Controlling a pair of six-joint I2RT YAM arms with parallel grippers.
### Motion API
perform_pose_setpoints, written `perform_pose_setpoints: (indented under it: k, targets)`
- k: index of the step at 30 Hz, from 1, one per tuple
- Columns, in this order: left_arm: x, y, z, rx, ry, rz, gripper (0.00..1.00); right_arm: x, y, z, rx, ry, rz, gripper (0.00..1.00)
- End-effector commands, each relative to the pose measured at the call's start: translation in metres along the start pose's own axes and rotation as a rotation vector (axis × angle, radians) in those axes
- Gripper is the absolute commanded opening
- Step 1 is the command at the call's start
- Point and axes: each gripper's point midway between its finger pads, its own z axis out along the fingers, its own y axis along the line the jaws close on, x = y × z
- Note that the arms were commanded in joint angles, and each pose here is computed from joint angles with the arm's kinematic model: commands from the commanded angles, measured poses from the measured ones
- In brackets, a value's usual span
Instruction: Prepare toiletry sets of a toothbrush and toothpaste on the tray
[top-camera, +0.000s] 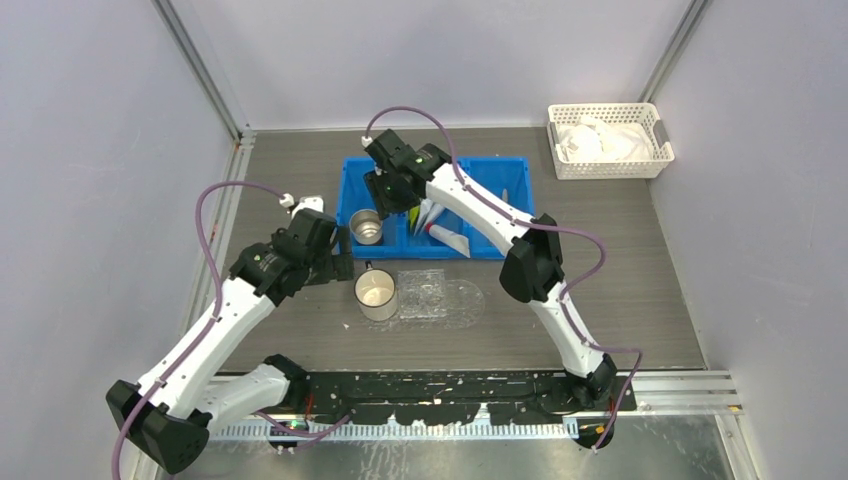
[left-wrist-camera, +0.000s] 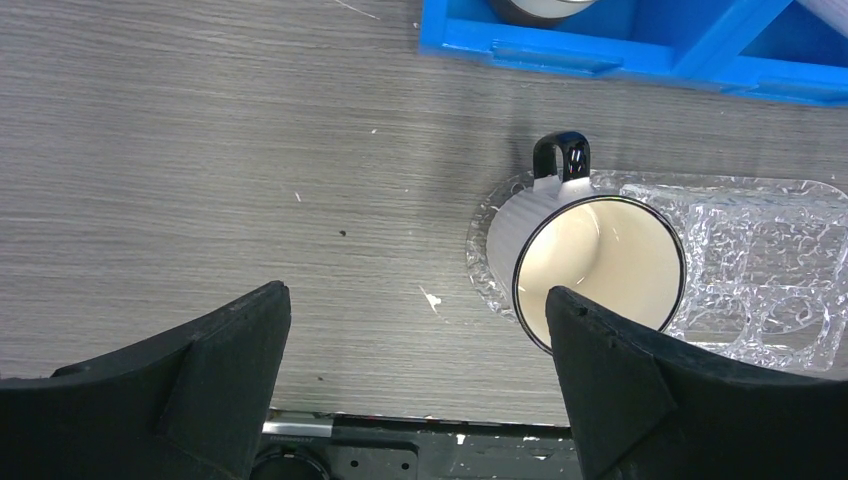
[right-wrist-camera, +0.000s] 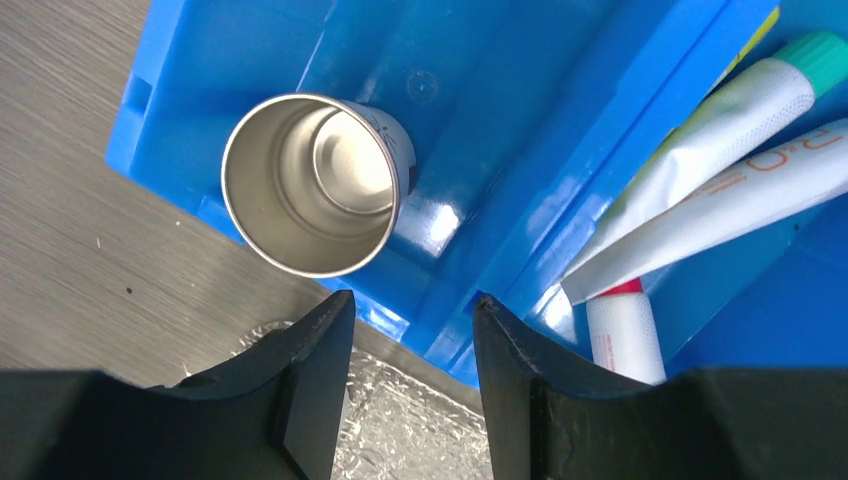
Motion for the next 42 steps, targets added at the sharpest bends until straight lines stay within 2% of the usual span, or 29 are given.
perform_pose_setpoints:
  k: [1, 14, 17, 20, 23, 29, 35, 39, 40, 42]
  targets:
    - [-0.003, 0.000, 0.001, 0.000, -0.020, -0.018, 1.00, -0.011, 0.006, 0.010, -0.010, -0.035, -0.039, 0.53]
    - [0.001, -0.003, 0.014, -0.002, 0.001, 0.002, 1.00, 0.010, 0.007, 0.059, -0.023, 0.031, -0.035, 0.52]
    - [0.002, -0.003, 0.016, 0.001, 0.005, 0.002, 1.00, 0.016, 0.004, 0.068, -0.008, 0.046, -0.038, 0.45]
    - [0.002, -0.003, 0.017, 0.002, 0.005, 0.001, 1.00, 0.017, 0.001, 0.070, 0.008, 0.043, -0.041, 0.24]
    - [0.001, -0.004, 0.017, 0.003, 0.005, 0.001, 1.00, 0.006, 0.000, 0.061, 0.017, 0.002, -0.039, 0.19]
    - [-0.001, -0.002, 0.017, 0.000, -0.008, -0.006, 1.00, -0.040, 0.003, 0.012, 0.012, -0.133, -0.022, 0.15]
    - [-0.005, -0.005, 0.016, 0.014, -0.019, -0.015, 1.00, -0.080, 0.000, -0.077, 0.014, -0.285, -0.005, 0.14]
    - [-0.006, -0.011, 0.019, 0.029, -0.008, -0.017, 1.00, -0.065, -0.016, -0.146, 0.056, -0.303, 0.008, 0.13]
    - [-0.006, -0.012, 0.019, 0.033, -0.004, -0.018, 1.00, -0.050, -0.023, -0.145, 0.082, -0.267, 0.014, 0.13]
    - [-0.007, -0.014, 0.020, 0.038, -0.004, -0.021, 1.00, -0.023, -0.037, -0.176, 0.112, -0.251, 0.033, 0.13]
